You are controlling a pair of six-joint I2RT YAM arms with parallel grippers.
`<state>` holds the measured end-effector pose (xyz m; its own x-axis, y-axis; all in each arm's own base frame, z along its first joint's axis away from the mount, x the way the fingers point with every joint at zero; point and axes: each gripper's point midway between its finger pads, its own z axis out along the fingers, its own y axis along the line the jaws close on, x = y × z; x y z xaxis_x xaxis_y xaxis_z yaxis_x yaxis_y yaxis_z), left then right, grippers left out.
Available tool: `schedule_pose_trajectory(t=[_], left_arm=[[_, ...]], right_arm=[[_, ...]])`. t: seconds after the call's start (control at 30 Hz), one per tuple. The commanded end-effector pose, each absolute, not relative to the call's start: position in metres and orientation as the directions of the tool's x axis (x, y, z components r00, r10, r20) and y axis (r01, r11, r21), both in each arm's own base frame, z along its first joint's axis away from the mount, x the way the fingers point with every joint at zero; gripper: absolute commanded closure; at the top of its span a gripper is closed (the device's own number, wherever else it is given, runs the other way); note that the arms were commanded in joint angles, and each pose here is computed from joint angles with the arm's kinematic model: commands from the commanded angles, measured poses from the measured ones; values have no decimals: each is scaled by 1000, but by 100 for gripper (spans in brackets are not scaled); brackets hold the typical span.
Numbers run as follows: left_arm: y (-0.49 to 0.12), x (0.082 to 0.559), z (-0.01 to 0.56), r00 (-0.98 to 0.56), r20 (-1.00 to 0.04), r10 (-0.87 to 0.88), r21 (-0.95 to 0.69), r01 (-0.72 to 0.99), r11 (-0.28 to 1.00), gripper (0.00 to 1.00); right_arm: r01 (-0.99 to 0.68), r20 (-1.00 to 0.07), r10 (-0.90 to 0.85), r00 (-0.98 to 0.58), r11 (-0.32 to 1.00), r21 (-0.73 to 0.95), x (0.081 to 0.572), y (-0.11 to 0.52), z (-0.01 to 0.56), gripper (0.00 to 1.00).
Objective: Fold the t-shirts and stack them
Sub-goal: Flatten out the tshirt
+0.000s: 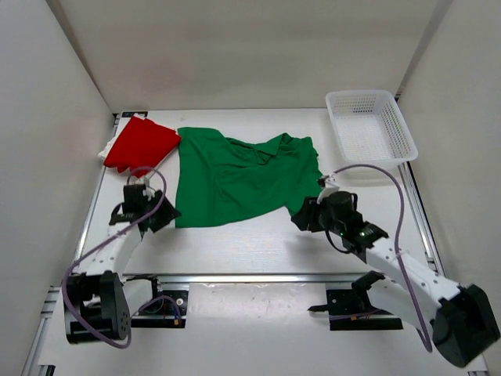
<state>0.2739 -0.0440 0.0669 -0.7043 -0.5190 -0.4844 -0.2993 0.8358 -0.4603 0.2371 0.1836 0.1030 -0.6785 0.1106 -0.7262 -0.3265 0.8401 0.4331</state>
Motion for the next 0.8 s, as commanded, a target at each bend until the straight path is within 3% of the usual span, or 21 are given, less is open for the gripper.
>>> schedule_pose_trajectory(t=[0.0, 0.17, 0.27, 0.4, 0.77], left_arm=[[-40, 267, 69, -624, -500, -600, -513, -345, 786, 37], [-39, 244, 35, -581, -462, -670, -514, -440, 736, 33], [-42, 242, 24, -572, -411, -710, -542, -474, 695, 38], [-46, 242, 17, -555, -398, -730, -540, -501, 676, 52], [-36, 271, 36, -456, -471, -755, -579, -485, 655, 76]], right_arm=[[-318, -779, 202, -594, 830, 458, 237, 174, 125, 59], [-312, -758, 252, -601, 799, 513, 225, 171, 118, 59], [-320, -758, 232, -610, 803, 504, 223, 172, 112, 59], [-325, -762, 224, -607, 805, 496, 224, 171, 109, 59], [-207, -755, 281, -592, 853, 479, 236, 141, 104, 57]])
